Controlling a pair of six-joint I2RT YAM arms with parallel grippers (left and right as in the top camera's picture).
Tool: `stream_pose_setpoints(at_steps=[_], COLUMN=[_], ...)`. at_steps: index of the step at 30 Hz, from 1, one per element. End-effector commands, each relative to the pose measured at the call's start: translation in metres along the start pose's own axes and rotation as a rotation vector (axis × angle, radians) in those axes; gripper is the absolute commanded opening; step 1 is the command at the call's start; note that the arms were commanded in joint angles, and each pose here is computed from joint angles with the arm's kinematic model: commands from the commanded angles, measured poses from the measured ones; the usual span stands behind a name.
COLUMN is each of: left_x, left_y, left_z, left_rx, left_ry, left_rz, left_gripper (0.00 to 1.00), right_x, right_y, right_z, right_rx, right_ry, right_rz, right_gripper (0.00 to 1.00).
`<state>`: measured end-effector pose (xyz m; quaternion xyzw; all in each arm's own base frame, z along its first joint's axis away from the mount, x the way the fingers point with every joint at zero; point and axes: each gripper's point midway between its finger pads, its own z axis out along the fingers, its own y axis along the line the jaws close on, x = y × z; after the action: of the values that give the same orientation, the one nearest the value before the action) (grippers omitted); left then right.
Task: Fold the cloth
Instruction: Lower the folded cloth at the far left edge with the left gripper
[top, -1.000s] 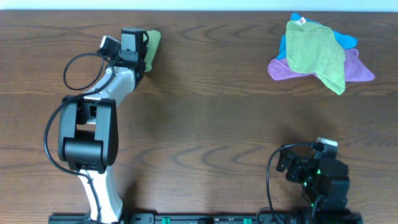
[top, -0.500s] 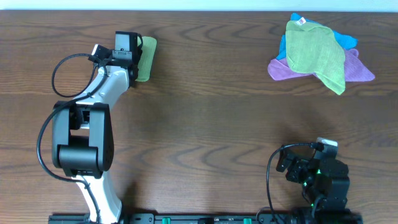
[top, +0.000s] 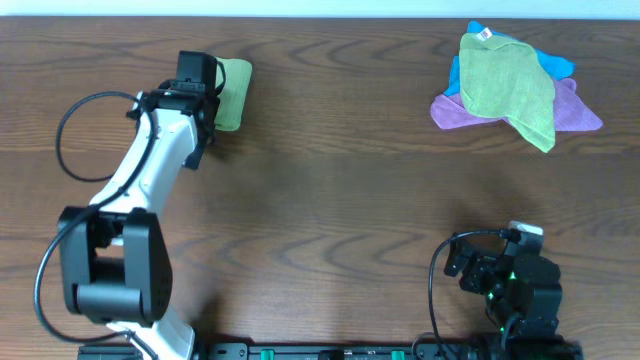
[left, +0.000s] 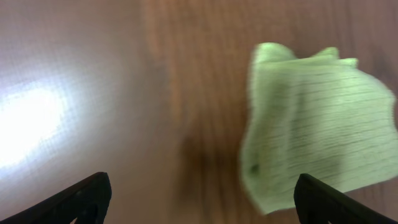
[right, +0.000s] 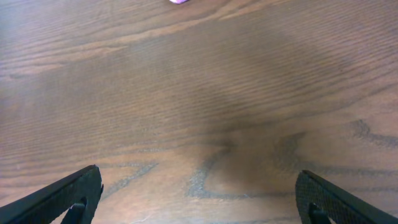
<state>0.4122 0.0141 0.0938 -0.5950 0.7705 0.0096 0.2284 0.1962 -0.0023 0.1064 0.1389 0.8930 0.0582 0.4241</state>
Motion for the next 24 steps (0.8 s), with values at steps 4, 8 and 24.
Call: stream_pose_setpoints(at_steps=[4, 8, 24], left_x=[0.003, 0.011, -0.004], left_y=[0.000, -0.011, -0.062], left_z=[0.003, 0.033, 0.090], left_rx=[0.007, 0.036, 0.225], left_ry=[0.025, 0.026, -0.041], left_rz=[-0.085, -0.094, 0.017], left_gripper=[0.95, 0.95, 0.95], right_x=[0.002, 0.002, 0.002], right_y=[0.002, 0.002, 0.002], right_z=[0.001, 0.001, 0.001], right_rx=[-0.009, -0.009, -0.009], right_ry=[0.002, 0.002, 0.002], right_rz=[-0.016, -0.016, -0.016], right_gripper=[0.99, 0.99, 0.99])
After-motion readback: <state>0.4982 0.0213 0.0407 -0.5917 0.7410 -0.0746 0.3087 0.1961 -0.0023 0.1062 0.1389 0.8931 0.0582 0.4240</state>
